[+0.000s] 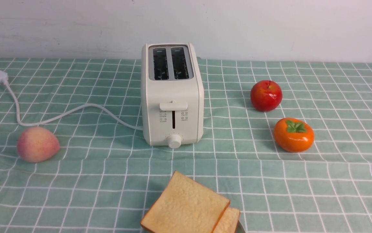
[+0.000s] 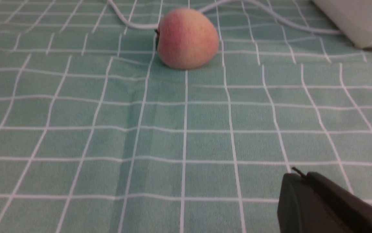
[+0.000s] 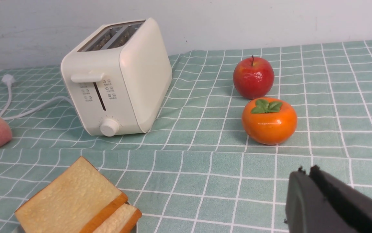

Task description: Take toasted bread from bread machine on blue coffee table place on plate.

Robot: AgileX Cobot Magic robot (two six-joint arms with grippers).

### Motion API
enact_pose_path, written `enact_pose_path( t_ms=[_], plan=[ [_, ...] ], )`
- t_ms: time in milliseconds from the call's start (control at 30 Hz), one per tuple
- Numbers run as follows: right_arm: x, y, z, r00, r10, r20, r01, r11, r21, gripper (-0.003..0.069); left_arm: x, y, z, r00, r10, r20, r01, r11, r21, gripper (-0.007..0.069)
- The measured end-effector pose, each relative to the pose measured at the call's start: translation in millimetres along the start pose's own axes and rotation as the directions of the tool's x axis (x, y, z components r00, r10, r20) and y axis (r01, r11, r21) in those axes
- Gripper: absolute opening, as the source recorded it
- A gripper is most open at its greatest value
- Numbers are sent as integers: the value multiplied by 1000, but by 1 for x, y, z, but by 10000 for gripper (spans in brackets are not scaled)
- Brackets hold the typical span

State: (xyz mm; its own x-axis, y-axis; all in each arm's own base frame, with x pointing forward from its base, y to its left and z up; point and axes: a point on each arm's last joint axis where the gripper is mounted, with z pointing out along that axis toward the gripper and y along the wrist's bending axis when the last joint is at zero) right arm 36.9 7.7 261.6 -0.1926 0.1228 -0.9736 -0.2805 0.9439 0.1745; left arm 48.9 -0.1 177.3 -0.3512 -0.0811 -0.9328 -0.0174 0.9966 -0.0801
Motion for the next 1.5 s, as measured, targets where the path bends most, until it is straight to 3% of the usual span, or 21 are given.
enact_pose_path(
  t_ms=[833,1033,1067,1100,1133,1300,1500],
  plan=[
    [0,-1,-1,1000,-1,7,1,1000,16,46,10,1,4,1000,0,-32,0,1000,-4,-6],
    [-2,-10,-8,997,-28,70,10,970,241,55,10,1,4,999,0,-32,0,1000,-4,-1],
    [-1,-14,-8,996,-37,77,10,944,330,56,10,1,4,999,0,-32,0,1000,-4,0],
    [0,-14,-8,996,-40,76,12,940,340,56,10,1,4,999,0,-32,0,1000,-4,1],
    [7,-18,-6,997,-38,69,6,913,408,58,10,1,4,999,0,-32,0,1000,-4,1],
    [49,-33,11,1000,-3,-6,5,865,501,66,10,1,5,1000,0,-29,0,1000,-4,3],
    [79,-41,19,997,8,-77,32,858,513,73,10,1,5,1000,0,-25,0,1000,-3,4]
  ],
)
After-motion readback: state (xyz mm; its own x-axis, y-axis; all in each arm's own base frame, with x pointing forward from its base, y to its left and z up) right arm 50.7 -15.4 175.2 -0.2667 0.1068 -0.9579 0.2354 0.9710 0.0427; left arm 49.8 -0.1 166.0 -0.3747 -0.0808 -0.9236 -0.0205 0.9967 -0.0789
